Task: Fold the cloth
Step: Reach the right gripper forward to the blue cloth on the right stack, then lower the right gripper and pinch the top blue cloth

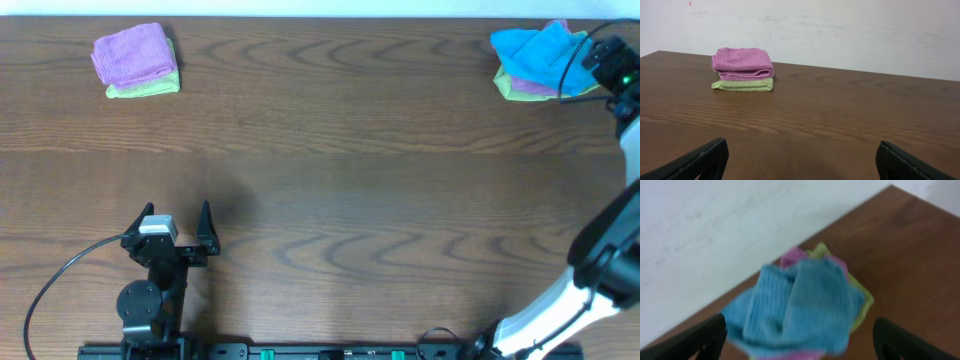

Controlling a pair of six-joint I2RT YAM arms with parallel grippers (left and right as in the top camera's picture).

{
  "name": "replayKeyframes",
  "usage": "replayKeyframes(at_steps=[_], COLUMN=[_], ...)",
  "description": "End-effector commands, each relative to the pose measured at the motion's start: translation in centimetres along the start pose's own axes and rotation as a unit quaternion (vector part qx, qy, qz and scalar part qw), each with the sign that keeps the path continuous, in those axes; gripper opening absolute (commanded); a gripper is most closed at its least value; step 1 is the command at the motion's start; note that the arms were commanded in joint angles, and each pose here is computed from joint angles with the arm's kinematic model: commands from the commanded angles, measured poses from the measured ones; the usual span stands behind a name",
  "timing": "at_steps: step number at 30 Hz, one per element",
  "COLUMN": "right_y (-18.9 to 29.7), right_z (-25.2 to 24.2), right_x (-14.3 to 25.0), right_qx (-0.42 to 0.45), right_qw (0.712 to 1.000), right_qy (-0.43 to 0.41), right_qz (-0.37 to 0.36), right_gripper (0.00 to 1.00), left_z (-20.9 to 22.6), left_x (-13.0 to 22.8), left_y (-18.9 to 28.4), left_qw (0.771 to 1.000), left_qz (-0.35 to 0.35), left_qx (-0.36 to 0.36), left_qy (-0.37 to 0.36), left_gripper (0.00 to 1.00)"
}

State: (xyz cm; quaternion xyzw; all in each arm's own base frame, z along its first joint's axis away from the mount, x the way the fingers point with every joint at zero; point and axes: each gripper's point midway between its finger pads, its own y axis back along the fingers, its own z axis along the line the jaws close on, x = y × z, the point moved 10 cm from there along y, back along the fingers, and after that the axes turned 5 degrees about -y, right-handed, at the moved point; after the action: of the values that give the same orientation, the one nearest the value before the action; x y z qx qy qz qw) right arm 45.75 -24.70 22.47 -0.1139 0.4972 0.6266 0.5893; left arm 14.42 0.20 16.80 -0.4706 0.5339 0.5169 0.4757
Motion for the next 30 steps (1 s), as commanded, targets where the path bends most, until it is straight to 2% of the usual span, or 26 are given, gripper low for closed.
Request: replayKeyframes(at_steps=[1, 9, 12, 21, 30], right_y=[-2.7, -8.2, -9.1, -9.4, -9.2], right_z=[-1.0, -4.6, -5.3, -5.9, -5.3], right_x=[-0.5, 1.2, 2.2, 3.2, 3.0], right_qx=[-0.036, -0.102, -0.107, -0.091, -0.123], right_qw=[0.999, 0.982, 0.977, 0.975, 0.969], right_qy=[-0.032, -0.127, -0.144, -0.154, -0.159], right_qz=[0.023, 0.095, 0.112, 0.131, 0.141], right_gripper=[0.90, 0.81, 0.81, 0.80, 0.69], left_z=[0.0, 0.0, 0.0, 0.0, 0.0], left_x=[1.5, 1.5, 1.5, 1.5, 1.5], left_y=[-0.3, -0.3, -0.3, -0.3, -0.3], left_qw=[1.000, 1.000, 1.000, 1.000, 1.000], left_qz=[0.022, 0.022, 0.022, 0.022, 0.022], left_qx=[0.000, 0.001, 0.000, 0.000, 0.000], left_qy=[-0.004, -0.004, -0.004, -0.004, -0.004], left_gripper=[0.95, 0.96, 0.95, 0.95, 0.96])
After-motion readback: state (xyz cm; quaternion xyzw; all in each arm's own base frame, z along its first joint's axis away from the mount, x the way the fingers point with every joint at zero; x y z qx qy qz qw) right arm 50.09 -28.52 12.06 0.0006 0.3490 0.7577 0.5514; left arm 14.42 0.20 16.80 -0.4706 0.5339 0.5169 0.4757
